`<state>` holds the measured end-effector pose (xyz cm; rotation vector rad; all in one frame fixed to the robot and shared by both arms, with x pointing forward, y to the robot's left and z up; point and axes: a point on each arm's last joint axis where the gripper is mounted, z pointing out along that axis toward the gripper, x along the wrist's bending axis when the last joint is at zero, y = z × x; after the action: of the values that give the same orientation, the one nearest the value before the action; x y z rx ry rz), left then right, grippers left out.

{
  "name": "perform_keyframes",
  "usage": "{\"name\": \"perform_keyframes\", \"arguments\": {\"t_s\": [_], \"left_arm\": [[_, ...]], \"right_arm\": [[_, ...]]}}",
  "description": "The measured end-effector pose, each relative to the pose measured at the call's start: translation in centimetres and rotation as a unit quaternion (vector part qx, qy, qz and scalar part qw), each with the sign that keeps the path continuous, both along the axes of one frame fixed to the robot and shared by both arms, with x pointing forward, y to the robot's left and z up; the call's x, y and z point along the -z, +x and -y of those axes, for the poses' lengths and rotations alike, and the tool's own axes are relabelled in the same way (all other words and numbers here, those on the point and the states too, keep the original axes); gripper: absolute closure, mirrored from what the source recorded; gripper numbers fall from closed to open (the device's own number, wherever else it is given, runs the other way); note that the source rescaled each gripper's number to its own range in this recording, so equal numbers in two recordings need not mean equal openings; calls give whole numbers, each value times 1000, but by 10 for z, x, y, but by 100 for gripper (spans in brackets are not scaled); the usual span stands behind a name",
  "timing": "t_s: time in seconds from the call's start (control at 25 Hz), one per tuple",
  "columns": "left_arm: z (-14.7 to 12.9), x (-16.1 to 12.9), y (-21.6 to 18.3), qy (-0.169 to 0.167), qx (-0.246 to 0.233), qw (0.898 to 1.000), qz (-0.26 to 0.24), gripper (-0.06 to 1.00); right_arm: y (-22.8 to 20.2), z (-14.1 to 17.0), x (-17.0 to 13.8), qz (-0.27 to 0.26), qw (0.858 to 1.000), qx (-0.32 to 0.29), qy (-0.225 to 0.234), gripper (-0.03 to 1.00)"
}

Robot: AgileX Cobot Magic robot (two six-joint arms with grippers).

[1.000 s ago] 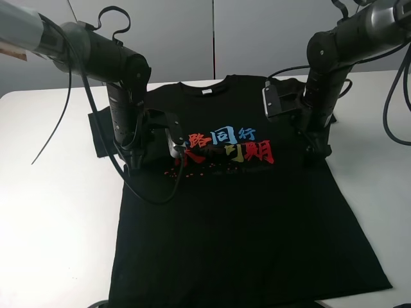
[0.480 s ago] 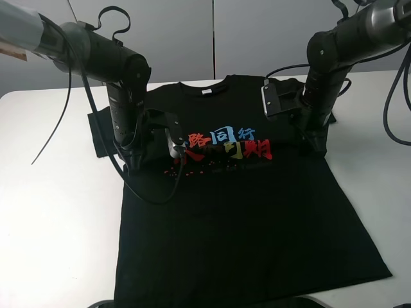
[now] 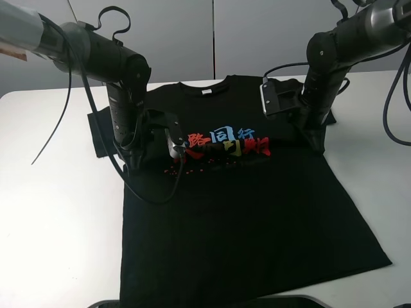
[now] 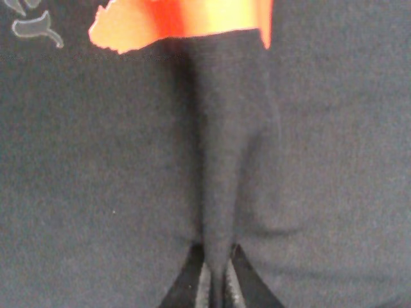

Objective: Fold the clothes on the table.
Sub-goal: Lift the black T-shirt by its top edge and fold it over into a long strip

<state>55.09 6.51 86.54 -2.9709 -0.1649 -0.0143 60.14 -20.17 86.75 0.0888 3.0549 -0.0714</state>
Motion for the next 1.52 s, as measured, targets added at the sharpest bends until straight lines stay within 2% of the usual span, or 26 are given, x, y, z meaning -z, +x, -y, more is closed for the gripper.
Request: {"name": "perform_keyframes", "arguments": {"t_s": [0.32,0.4,0.48,0.56,0.68,0.8,0.92,1.0,1.08,1.12,1.28,1.36,1.44,1.52], "left_arm": [[-1,0,1,8,-7,1000,9,94],[-4,-2,5,20,-7,999,31,94],[-4,-9,15,30,-8,997,75,94],[-2,-30,29,27,-11,991,134,94],[2,-85,55,-10,-24,974,225,94],[8,-152,74,-60,-40,949,307,94],[8,-210,75,-101,-60,927,356,94],[4,-234,68,-116,-74,925,353,94],[0,-238,56,-108,-79,943,306,94],[-2,-234,51,-103,-67,952,279,94],[-5,-191,31,-90,-54,980,171,94],[-10,-163,12,-62,-45,990,118,94],[-20,-135,-14,-28,-35,997,64,94],[-33,-114,-38,-4,-37,999,14,94]], "right_arm": [[2,1,0,9,1000,16,-5,97],[5,2,-4,22,999,20,-13,97],[14,2,-23,59,998,35,-13,97],[27,-1,-56,120,991,61,-7,97],[45,-2,-120,226,971,83,3,97],[48,0,-187,309,946,97,23,97],[35,5,-232,345,931,113,38,97],[22,7,-244,324,935,137,49,97],[9,5,-241,269,946,166,70,96],[3,4,-235,241,952,173,78,96],[-22,-2,-183,101,971,196,93,96],[-38,-1,-152,37,974,208,85,96],[-58,1,-124,-24,973,219,74,96],[-75,1,-103,-75,968,228,73,96]]}}
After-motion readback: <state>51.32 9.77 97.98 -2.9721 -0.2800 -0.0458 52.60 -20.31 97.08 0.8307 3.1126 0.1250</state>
